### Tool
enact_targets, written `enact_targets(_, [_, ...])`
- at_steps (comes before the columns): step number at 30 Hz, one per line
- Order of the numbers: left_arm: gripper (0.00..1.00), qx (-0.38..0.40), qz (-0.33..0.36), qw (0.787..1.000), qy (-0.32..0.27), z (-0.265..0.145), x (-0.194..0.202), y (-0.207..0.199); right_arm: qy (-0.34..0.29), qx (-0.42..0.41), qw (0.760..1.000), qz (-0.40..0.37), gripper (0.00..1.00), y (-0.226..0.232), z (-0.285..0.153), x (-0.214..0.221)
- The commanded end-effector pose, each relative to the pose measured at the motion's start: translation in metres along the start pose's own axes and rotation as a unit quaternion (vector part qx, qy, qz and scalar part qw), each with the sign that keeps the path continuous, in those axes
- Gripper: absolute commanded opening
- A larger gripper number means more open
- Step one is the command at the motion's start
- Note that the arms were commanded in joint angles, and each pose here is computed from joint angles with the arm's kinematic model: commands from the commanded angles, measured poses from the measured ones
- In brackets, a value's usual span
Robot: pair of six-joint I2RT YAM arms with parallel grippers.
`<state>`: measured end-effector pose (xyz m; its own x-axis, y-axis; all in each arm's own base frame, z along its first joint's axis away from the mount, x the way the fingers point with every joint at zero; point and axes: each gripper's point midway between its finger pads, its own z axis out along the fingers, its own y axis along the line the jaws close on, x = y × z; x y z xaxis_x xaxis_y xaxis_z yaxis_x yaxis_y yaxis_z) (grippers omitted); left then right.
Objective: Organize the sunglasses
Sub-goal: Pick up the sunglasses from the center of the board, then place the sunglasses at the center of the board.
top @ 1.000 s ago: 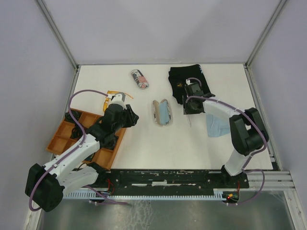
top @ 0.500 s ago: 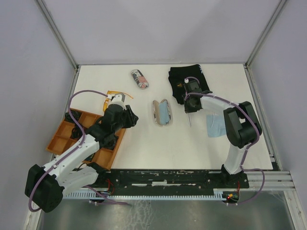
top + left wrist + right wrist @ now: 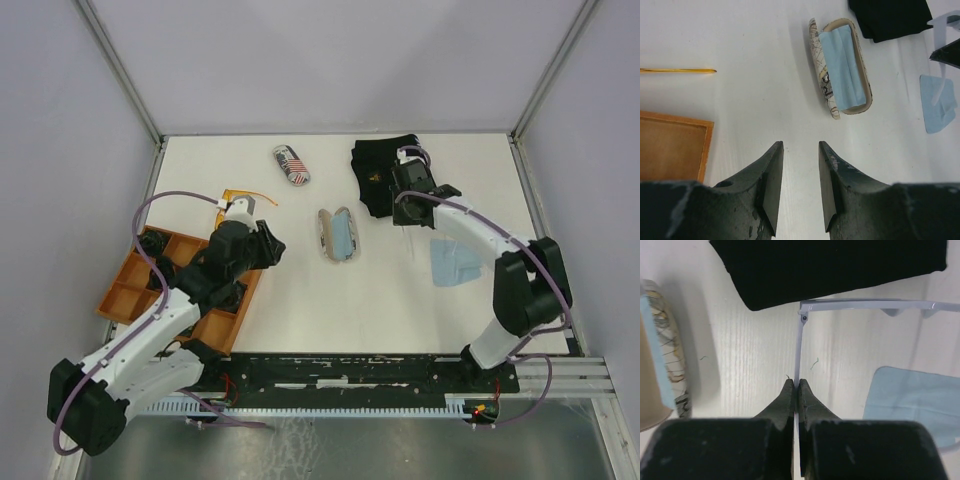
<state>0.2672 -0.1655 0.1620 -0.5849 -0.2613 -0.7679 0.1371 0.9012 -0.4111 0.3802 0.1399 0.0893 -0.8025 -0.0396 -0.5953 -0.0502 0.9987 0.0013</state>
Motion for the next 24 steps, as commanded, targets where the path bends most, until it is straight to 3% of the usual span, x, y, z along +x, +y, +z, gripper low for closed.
enact_targets(1, [0.42, 0.005, 0.002, 1.0, -0.016, -0.008, -0.006, 0.0, -0.054, 0.022, 0.997, 0.044, 0.0, 0.003, -0.055, -0.02])
enact_targets(11, [0.42, 0.014, -0.005, 1.0, -0.024, -0.028, -0.007, 0.0, -0.048, 0.016, 0.993, 0.108, 0.0, 0.051, -0.103, 0.067])
enact_targets(18, [0.42, 0.018, -0.005, 1.0, -0.017, -0.031, -0.003, 0.001, -0.053, -0.005, 0.989, 0.138, 0.0, 0.084, -0.096, 0.11])
enact_targets(24, [0.42, 0.023, -0.005, 1.0, -0.015, -0.034, -0.002, -0.001, -0.051, -0.042, 0.981, 0.18, 0.0, 0.117, -0.074, 0.122])
